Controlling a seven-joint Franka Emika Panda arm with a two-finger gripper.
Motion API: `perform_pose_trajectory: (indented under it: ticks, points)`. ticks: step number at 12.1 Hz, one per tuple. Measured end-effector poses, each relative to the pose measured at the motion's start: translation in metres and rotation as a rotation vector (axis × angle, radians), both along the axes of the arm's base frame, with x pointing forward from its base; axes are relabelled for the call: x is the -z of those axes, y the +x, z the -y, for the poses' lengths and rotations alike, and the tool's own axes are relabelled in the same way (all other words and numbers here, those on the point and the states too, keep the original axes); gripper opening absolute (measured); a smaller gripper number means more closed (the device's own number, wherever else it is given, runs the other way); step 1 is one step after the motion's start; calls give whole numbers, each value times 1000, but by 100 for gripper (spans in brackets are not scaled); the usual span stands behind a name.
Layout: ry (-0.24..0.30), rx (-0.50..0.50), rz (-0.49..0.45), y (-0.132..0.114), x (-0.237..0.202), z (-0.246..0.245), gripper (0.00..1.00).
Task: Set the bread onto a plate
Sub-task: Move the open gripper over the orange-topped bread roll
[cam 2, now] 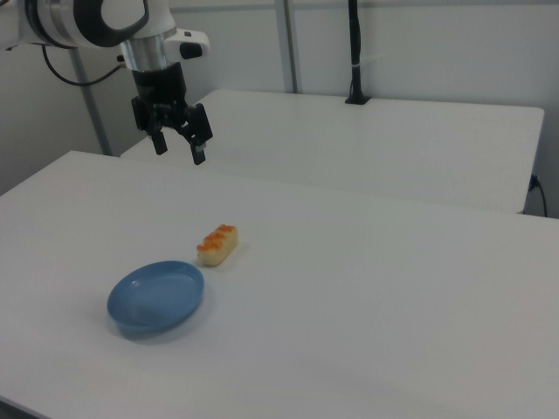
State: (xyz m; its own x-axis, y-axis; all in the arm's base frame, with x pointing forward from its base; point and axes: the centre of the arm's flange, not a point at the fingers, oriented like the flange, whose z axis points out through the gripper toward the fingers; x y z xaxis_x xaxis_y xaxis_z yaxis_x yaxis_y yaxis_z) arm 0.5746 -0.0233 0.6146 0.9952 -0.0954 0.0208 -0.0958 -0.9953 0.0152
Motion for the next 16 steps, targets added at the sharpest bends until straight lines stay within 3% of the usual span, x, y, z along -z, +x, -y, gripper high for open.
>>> perform_pose_trajectory:
  ticks: [8,10,16]
  points:
    - [0,-23,-3,14,19,-13,100]
    - [-2,-30,8,28,36,-16,100]
    - [-10,-96,6,87,151,-62,100]
